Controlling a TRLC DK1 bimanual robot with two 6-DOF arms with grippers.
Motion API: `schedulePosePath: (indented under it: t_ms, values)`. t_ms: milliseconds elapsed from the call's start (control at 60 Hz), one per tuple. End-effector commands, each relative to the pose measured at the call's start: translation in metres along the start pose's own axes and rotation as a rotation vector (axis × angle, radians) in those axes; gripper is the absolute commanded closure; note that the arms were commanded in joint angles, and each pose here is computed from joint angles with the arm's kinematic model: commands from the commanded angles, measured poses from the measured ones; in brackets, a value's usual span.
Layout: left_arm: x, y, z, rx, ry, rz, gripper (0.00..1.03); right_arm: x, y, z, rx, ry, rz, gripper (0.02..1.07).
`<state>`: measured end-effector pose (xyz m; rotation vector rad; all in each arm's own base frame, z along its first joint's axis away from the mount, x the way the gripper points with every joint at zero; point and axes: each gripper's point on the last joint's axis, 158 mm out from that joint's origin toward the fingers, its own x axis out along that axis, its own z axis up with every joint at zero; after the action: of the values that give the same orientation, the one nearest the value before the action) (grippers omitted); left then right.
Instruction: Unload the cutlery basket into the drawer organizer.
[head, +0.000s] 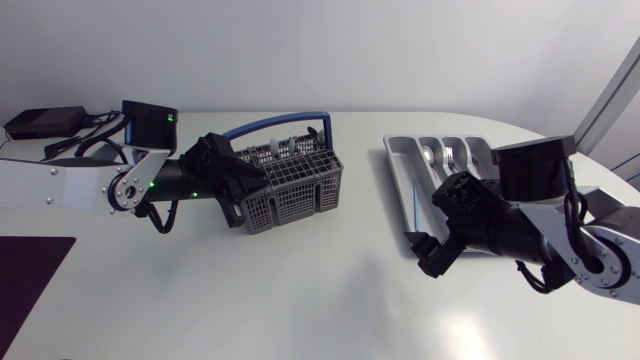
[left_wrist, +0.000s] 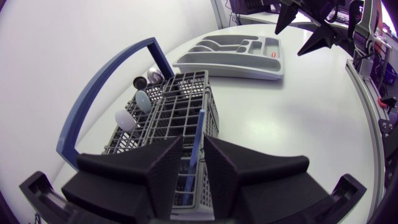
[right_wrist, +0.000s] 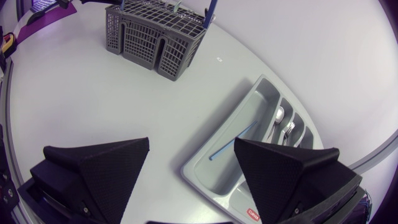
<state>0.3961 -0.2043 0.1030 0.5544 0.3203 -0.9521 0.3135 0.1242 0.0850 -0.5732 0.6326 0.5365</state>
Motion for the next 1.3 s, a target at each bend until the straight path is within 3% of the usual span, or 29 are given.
schedulePosePath:
  t_ms: [0,67,167,367,633,1100,1283]
  values:
    - [0.006,0.001,0.009,0.032,-0.028,-0.014,0.88,0.004,0.007,-0.007,-0.016,0.013,0.018,0.09]
    - [0.007,0.0,0.01,0.035,-0.031,-0.015,0.89,0.004,0.008,-0.008,-0.018,0.013,0.018,0.09]
    - [0.008,-0.001,0.013,0.041,-0.042,-0.012,1.0,0.004,0.008,-0.009,-0.016,0.017,0.02,0.09]
    - [0.009,-0.003,0.013,0.042,-0.044,-0.02,1.0,0.002,0.008,-0.009,-0.019,0.011,0.017,0.09]
    - [-0.012,0.005,0.04,0.058,-0.087,0.013,1.0,0.002,0.011,-0.009,-0.025,0.013,0.025,0.09]
    - [-0.044,0.031,0.06,-0.126,-0.206,-0.02,1.0,0.002,0.016,-0.012,-0.038,0.02,0.034,0.09]
    - [-0.055,0.032,0.077,-0.137,-0.243,-0.021,1.0,0.0,0.017,-0.01,-0.044,0.017,0.034,0.09]
